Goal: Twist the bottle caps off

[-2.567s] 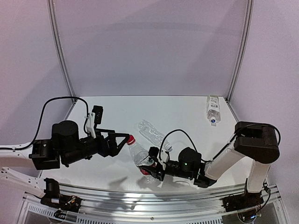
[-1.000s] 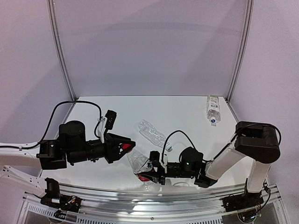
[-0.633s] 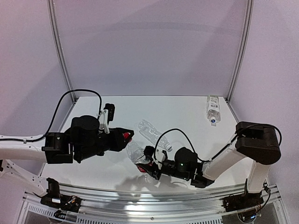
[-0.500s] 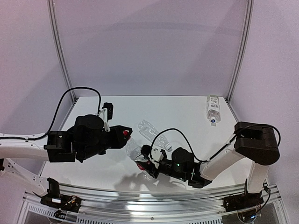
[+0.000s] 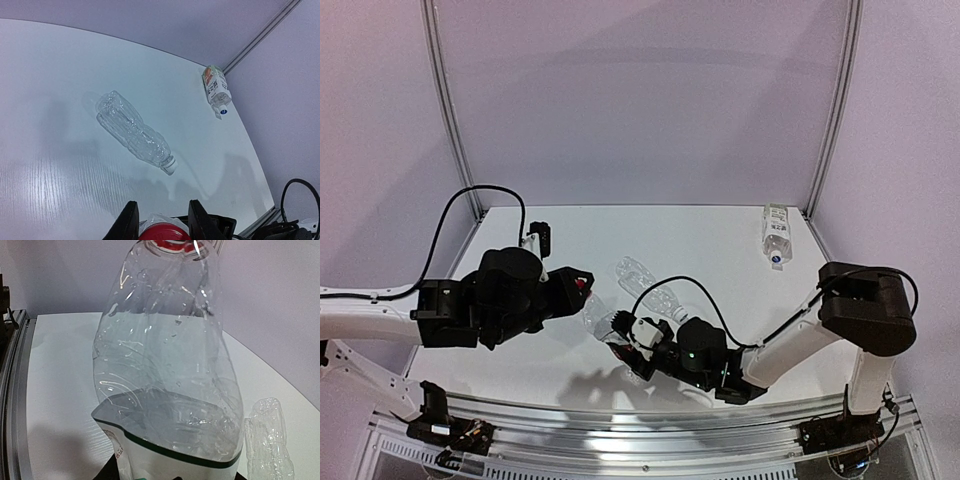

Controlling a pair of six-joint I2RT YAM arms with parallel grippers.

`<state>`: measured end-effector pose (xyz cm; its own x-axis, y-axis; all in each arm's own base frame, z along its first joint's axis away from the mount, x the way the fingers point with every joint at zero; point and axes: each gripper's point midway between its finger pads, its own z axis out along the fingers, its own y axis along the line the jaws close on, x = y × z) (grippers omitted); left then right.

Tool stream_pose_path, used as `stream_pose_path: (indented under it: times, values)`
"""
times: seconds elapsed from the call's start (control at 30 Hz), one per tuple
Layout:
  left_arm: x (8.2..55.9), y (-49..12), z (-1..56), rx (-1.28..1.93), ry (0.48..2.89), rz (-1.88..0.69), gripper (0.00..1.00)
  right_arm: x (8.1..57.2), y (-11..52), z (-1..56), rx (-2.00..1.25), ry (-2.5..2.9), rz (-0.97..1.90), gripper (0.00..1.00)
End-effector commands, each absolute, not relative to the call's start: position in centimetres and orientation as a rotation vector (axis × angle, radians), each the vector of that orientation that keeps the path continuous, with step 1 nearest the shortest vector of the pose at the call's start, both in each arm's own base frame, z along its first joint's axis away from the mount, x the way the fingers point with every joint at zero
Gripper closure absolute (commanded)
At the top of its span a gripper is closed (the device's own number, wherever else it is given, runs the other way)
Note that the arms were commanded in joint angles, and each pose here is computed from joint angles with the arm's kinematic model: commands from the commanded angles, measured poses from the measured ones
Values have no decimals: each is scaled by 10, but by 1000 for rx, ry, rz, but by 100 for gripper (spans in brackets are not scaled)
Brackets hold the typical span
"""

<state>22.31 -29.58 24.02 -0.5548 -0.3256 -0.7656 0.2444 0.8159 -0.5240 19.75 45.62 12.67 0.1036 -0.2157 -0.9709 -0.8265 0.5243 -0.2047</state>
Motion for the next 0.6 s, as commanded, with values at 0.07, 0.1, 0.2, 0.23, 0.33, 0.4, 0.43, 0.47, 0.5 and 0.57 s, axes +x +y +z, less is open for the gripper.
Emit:
stream_pose_path:
  times: [0.07, 0.1, 0.2, 0.23, 0.33, 0.4, 0.43, 0.47, 0.5, 0.57]
  values:
    - [215, -293, 252, -100, 2021, -816, 72, 212, 450, 111, -931, 1498, 491, 56]
    - [214, -293, 252, -99, 2022, -821, 72, 212, 450, 112, -932, 1498, 489, 56]
    - [212, -292, 260, -80, 2018, -840, 71, 213, 450, 110, -936, 1500, 483, 56]
    - [211, -290, 262, -75, 2019, -837, 71, 213, 450, 110, -936, 1500, 482, 56]
    - [209, -282, 269, -74, 2007, -829, 71, 213, 451, 110, -939, 1500, 482, 56]
    - [209, -274, 270, -82, 2001, -813, 70, 212, 451, 110, -940, 1499, 485, 56]
    - [209, -271, 270, -88, 1997, -808, 70, 212, 452, 110, -941, 1499, 486, 56]
    - [209, -268, 267, -90, 1998, -799, 70, 212, 451, 110, -940, 1499, 486, 56]
    - [209, -265, 267, -97, 1993, -798, 70, 212, 451, 110, -940, 1499, 486, 56]
    - [210, -259, 265, -112, 1989, -799, 70, 211, 452, 110, -941, 1498, 490, 56]
